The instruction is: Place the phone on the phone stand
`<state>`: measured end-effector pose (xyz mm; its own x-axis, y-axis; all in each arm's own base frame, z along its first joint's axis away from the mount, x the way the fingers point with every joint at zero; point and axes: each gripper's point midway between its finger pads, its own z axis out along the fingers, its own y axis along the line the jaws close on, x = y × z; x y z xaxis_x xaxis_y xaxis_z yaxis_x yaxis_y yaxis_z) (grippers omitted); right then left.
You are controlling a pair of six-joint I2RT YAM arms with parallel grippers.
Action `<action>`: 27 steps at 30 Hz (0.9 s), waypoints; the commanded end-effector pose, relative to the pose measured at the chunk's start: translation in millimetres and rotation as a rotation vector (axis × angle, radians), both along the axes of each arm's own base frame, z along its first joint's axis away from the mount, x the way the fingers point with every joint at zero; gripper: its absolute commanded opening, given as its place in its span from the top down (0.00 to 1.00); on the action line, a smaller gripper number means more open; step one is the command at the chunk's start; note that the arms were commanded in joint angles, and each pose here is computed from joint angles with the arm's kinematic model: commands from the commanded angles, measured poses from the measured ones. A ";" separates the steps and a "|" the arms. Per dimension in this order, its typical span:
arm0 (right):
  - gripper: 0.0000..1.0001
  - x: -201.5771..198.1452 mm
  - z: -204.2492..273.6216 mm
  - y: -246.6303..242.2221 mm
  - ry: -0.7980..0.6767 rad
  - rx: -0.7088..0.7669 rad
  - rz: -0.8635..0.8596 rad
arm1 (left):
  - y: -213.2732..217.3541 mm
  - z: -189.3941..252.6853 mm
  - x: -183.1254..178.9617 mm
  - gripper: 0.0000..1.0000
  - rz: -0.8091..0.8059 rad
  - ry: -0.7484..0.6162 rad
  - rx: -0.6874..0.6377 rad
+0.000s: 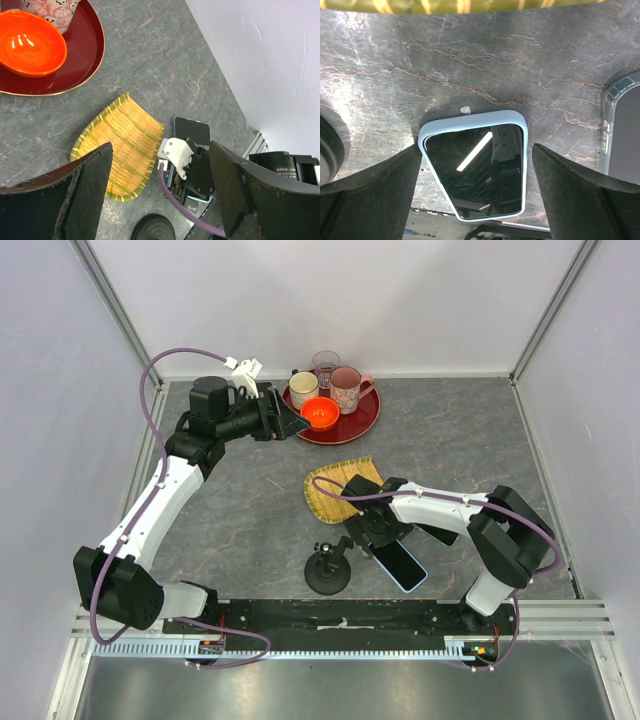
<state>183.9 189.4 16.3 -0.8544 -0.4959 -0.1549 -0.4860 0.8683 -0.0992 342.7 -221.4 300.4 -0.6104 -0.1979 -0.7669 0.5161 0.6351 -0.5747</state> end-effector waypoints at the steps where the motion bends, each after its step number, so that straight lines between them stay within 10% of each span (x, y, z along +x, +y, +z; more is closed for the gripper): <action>1: 0.02 3.0 -3.4 2.7 -0.001 0.062 -0.024 | -4.7 11.0 -2.6 0.16 -0.027 -0.016 -0.042; 17: 0.30 41.0 -1.5 -14.5 -0.118 0.095 -0.204 | -4.3 10.5 -2.0 0.16 -0.025 -0.013 -0.042; 22: 0.02 49.3 9.4 -23.2 -0.147 0.126 -0.276 | -4.3 10.5 -2.0 0.16 -0.025 -0.013 -0.042; 27: 0.02 30.2 8.7 -23.4 -0.075 0.143 -0.253 | -4.8 10.9 -2.5 0.16 -0.029 -0.014 -0.044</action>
<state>218.1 165.6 18.1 -0.9367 -0.2430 -0.2521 -0.2482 0.9687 -0.0115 340.9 -223.1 301.2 -0.6142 -0.1944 -0.7648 0.5245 0.6235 -0.5797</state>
